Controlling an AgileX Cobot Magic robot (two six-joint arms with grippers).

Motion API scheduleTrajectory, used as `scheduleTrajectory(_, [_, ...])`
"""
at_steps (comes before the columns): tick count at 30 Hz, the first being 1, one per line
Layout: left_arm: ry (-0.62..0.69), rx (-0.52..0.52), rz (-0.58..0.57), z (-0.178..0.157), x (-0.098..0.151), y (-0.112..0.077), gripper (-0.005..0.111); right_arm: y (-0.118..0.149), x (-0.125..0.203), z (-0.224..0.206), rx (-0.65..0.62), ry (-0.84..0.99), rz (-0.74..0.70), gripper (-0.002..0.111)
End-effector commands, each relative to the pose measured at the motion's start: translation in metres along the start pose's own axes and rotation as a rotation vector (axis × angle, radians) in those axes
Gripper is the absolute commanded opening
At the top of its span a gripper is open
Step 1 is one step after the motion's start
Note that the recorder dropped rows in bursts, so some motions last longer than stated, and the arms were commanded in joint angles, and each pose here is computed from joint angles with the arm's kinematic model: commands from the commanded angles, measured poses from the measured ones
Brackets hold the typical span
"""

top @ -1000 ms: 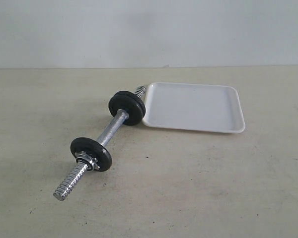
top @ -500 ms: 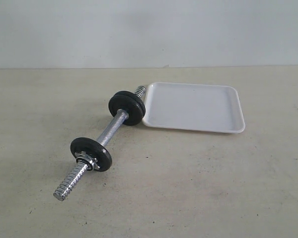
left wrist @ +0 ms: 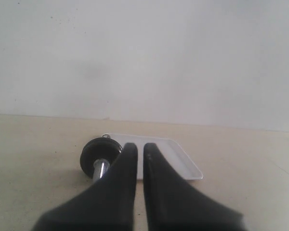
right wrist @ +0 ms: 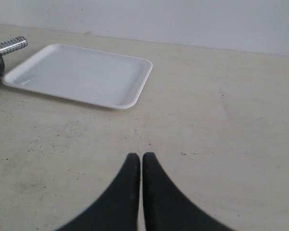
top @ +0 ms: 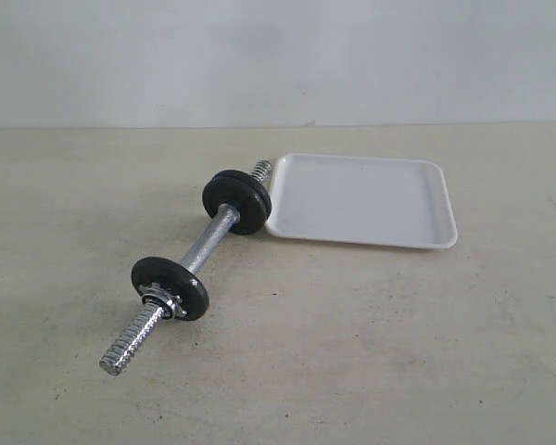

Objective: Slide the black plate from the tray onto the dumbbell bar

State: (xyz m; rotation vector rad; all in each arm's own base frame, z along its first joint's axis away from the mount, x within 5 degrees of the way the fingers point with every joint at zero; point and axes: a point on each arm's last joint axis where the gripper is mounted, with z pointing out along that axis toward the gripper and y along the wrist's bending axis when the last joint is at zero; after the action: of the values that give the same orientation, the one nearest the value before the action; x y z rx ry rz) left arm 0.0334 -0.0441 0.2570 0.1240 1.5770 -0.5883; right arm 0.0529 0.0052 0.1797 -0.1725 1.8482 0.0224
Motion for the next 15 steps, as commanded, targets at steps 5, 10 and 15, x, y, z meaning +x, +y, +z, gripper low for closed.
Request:
scheduleTrajectory(5, [-0.003, 0.007, -0.006, 0.0000, 0.0006, 0.0000, 0.004, -0.0018, -0.0003, -0.0004, 0.030, -0.004, 0.017, 0.000])
scheduleTrajectory(10, [-0.012, -0.002, -0.006, 0.0000, -0.0003, 0.0008, 0.004, -0.0018, -0.0003, -0.0004, 0.030, -0.004, 0.010, 0.000])
scheduleTrajectory(15, [-0.014, -0.004, -0.006, 0.0000, -0.0004, 0.0010, 0.004, -0.0019, -0.0003, -0.0004, 0.031, -0.004, 0.013, 0.000])
